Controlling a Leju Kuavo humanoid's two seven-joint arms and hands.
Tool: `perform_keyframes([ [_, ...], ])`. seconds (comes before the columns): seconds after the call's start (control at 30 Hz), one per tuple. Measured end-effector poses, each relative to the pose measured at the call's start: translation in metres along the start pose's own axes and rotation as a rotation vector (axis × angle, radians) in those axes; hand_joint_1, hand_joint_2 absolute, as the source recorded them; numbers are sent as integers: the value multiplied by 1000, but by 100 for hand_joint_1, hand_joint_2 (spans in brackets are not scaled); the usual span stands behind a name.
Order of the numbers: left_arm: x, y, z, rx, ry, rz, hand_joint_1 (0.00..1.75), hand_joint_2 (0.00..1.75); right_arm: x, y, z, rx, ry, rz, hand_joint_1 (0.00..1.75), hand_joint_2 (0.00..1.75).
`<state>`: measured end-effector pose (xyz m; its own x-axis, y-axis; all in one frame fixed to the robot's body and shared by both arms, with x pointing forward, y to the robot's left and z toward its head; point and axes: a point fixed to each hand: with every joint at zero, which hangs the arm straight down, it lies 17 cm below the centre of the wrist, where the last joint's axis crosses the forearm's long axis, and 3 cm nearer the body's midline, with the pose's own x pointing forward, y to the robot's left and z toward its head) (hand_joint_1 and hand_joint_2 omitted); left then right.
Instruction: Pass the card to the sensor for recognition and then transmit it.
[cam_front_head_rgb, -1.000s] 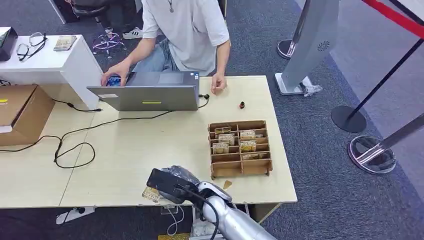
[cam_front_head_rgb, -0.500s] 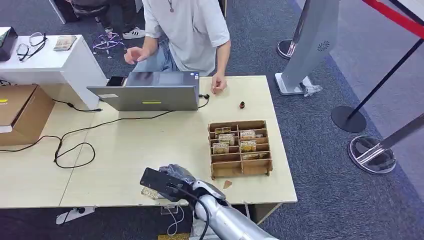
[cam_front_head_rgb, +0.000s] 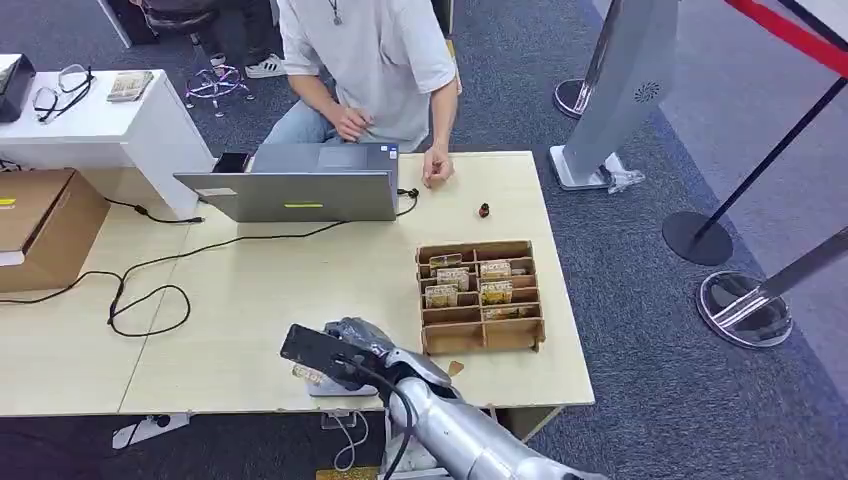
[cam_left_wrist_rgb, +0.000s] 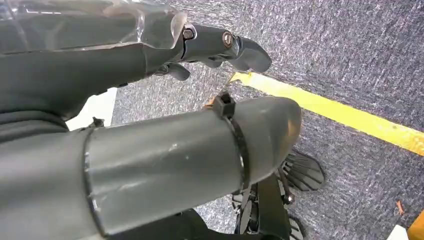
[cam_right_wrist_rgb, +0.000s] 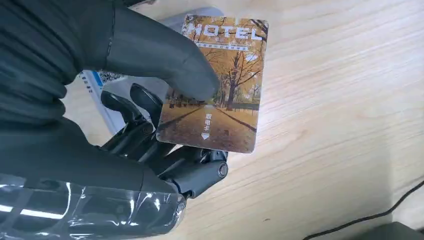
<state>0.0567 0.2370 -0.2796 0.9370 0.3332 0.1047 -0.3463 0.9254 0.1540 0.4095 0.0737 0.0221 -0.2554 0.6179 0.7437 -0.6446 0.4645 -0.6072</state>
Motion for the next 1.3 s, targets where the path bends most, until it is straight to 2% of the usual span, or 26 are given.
perform_keyframes([
  [0.47,1,0,0,-1,-5,-6,0,0,-29,0,2,8,69,70,175,175],
  [1.3,1,0,0,-1,-6,-6,0,0,-32,1,2,17,69,90,175,175],
])
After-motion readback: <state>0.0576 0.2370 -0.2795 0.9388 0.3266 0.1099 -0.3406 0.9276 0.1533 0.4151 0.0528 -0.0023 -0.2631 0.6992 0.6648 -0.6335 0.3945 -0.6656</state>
